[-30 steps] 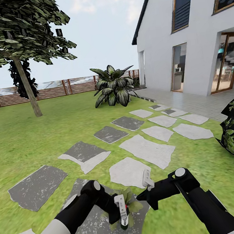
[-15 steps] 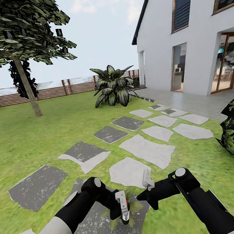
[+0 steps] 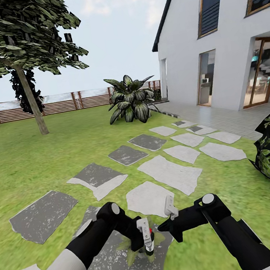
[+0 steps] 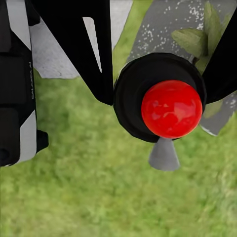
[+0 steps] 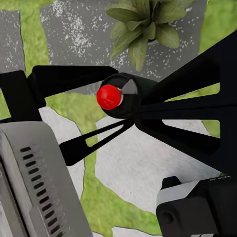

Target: Pick up the pesticide atomizer in the garden and spray insectifuge to fully cover both potted plants in the garden.

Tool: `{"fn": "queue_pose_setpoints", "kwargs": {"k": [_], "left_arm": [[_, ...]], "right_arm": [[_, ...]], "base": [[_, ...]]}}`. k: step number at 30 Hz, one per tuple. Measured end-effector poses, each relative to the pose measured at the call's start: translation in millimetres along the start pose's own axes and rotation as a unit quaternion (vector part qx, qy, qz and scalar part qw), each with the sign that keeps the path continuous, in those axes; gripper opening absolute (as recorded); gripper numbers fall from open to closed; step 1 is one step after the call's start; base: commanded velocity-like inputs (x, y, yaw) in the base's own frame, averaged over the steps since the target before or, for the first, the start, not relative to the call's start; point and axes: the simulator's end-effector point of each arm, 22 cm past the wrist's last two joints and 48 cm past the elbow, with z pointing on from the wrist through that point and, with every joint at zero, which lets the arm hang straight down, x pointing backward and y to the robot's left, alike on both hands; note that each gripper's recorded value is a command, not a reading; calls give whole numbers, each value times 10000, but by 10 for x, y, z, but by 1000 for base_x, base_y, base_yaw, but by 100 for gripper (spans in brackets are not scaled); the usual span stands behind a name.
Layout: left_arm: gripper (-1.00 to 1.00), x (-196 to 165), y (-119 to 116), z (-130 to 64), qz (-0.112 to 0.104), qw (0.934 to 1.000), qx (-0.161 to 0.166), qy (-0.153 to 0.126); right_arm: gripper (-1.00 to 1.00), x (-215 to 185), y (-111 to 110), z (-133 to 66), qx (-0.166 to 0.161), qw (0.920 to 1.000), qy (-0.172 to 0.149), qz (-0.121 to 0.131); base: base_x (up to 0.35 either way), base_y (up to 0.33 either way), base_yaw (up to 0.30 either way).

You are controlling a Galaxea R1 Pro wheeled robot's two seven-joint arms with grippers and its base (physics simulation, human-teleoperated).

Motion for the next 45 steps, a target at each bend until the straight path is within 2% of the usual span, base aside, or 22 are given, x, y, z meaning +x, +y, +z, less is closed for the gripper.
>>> {"fn": "queue_pose_setpoints", "kwargs": {"k": [5,21,30,33,45], "left_arm": [[-100,21,-101,78,154,9997,117,142],[-100,24,-163,122,246,9993,184,218],[-100,-146,-219,177,311,9992,232,133],[-100,-211,-251,177,415,9988,231,138],[-100,-236,-269,172,428,9987,229,186]], "right_arm": [[-100,3,-5,-3,7,10000,1,4],[-100,23,-24,-7,46,10000,43,-4],[-100,25,-25,-7,48,10000,46,-4],[-100,26,-26,-8,49,10000,48,-4],[-100,28,-24,-6,46,10000,54,-8]], "base": [[0,0,0],[0,0,0],[0,0,0],[0,0,0],[0,0,0]]}}
